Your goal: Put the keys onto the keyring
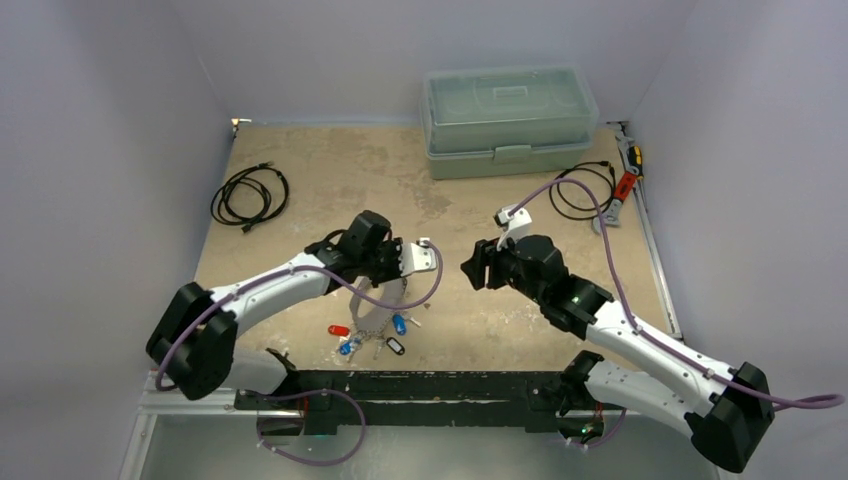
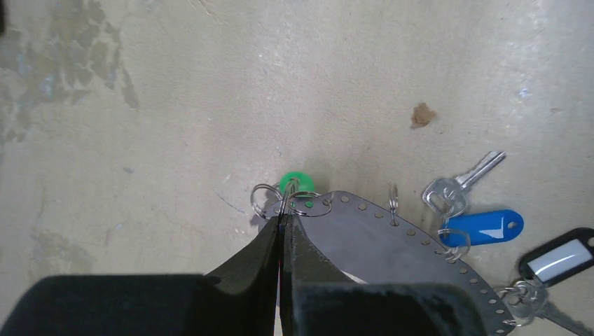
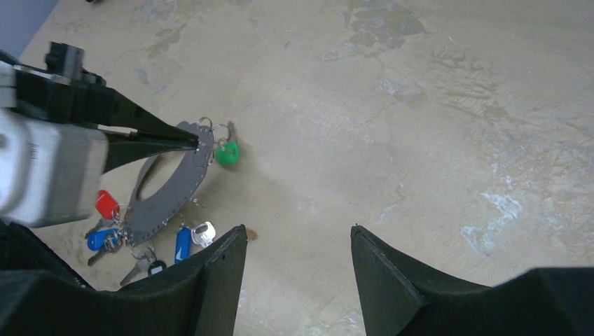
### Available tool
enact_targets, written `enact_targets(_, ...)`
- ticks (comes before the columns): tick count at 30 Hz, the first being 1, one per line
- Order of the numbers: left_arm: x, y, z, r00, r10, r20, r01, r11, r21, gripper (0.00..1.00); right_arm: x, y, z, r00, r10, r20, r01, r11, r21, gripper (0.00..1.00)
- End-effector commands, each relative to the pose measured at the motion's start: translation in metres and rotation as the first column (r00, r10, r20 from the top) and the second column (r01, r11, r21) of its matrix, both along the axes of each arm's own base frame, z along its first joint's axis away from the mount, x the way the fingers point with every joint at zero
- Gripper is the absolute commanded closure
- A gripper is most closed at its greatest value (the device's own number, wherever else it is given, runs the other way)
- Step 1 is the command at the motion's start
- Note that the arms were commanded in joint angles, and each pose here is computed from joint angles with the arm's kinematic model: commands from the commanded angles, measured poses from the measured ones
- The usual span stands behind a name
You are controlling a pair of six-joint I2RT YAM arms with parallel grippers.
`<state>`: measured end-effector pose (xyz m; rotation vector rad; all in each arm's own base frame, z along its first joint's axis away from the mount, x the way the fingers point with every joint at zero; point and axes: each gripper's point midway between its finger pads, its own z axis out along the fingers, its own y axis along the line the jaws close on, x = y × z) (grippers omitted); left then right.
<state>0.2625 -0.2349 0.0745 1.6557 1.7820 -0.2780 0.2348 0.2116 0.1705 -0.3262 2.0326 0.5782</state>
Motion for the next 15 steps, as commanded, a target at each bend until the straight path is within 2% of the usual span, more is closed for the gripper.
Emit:
enact_targets(1, -0.014, -0.005, 0.023, 0.999, 0.033, -0.014, -0.034, 0.991, -0.131, 1.0, 0.003, 0.012, 0.015, 0.999, 0.027, 0.036, -0.029, 0.997, 0.067, 0.41)
enact_targets(8, -0.027, -0.001, 0.033, 0.998, 0.055, -0.013, -0.056, 0.978, -0.2, 1.0, 0.002, 0.036, 0.025, 0.99, 0.131, 0.046, -0.135, 0.985, 0.106, 0.41)
enact_targets(12, -0.031, 0.002, 0.043, 0.998, 0.059, 0.001, -0.057, 0.973, -0.224, 1.0, -0.01, 0.058, 0.042, 0.944, 0.279, 0.174, -0.308, 0.936, 0.169, 0.41)
enact_targets(15, -0.032, 0.001, 0.054, 0.997, 0.073, 0.014, -0.067, 0.962, -0.264, 1.0, -0.025, 0.073, 0.048, 0.882, 0.379, 0.279, -0.441, 0.873, 0.208, 0.42)
